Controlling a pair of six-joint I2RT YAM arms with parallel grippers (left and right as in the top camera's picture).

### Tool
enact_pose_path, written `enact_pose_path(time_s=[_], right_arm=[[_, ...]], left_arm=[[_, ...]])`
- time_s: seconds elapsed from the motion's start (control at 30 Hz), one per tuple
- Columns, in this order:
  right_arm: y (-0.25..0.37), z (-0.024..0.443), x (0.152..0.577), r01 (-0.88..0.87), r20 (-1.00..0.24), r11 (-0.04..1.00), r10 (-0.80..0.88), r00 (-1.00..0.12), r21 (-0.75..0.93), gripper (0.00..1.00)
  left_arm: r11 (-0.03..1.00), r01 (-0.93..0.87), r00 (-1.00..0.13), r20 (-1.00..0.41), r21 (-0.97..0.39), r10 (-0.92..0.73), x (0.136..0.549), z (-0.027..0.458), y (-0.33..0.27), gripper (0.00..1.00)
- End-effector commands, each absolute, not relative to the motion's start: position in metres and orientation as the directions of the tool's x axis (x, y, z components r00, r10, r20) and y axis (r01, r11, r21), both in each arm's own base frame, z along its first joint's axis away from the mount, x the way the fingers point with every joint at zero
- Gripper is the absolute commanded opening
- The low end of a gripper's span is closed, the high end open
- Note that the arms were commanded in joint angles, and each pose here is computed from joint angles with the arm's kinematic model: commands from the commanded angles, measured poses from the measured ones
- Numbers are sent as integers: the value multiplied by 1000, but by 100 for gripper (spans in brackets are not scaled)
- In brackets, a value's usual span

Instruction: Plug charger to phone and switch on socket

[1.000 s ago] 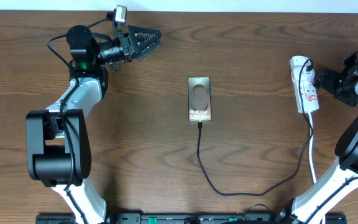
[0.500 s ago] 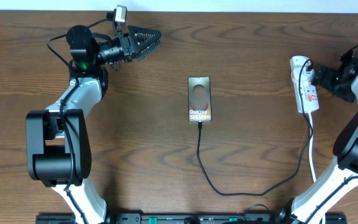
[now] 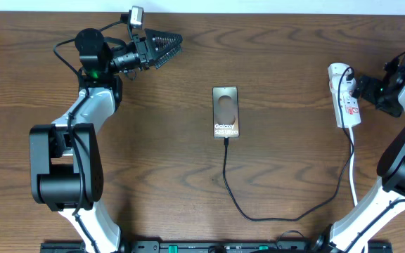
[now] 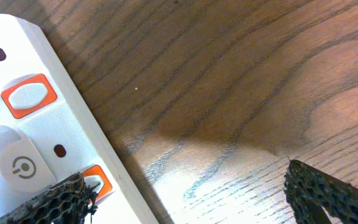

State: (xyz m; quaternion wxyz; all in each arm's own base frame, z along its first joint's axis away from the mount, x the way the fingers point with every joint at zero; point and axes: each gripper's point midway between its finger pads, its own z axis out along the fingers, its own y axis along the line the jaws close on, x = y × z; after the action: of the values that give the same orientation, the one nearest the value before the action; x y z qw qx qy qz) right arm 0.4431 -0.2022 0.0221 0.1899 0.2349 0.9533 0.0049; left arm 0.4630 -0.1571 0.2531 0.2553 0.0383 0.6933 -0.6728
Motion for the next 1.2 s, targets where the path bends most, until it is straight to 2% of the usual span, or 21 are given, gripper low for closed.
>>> enact_pose_path(time_s=[0.0, 0.3, 0.5, 0.8, 1.17], right_arm=[[-185, 10, 435, 416, -314, 902, 430, -846, 114, 99], [-177, -12, 424, 411, -298, 902, 431, -852, 130, 99], [-162, -12, 426, 405, -278, 890, 451, -848, 209, 99], [-150, -14, 423, 431, -237, 874, 478, -846, 224, 99], [-168, -14, 411, 481, -225, 871, 491, -842, 100, 99]], left_arm=[[95, 437, -848, -445, -894, -289, 461, 266, -156, 93], [95, 437, -848, -445, -894, -289, 461, 266, -156, 93], [95, 437, -848, -445, -894, -289, 461, 266, -156, 93], [95, 437, -848, -445, -894, -289, 461, 266, -156, 93], [95, 437, -848, -445, -894, -289, 461, 266, -156, 93]])
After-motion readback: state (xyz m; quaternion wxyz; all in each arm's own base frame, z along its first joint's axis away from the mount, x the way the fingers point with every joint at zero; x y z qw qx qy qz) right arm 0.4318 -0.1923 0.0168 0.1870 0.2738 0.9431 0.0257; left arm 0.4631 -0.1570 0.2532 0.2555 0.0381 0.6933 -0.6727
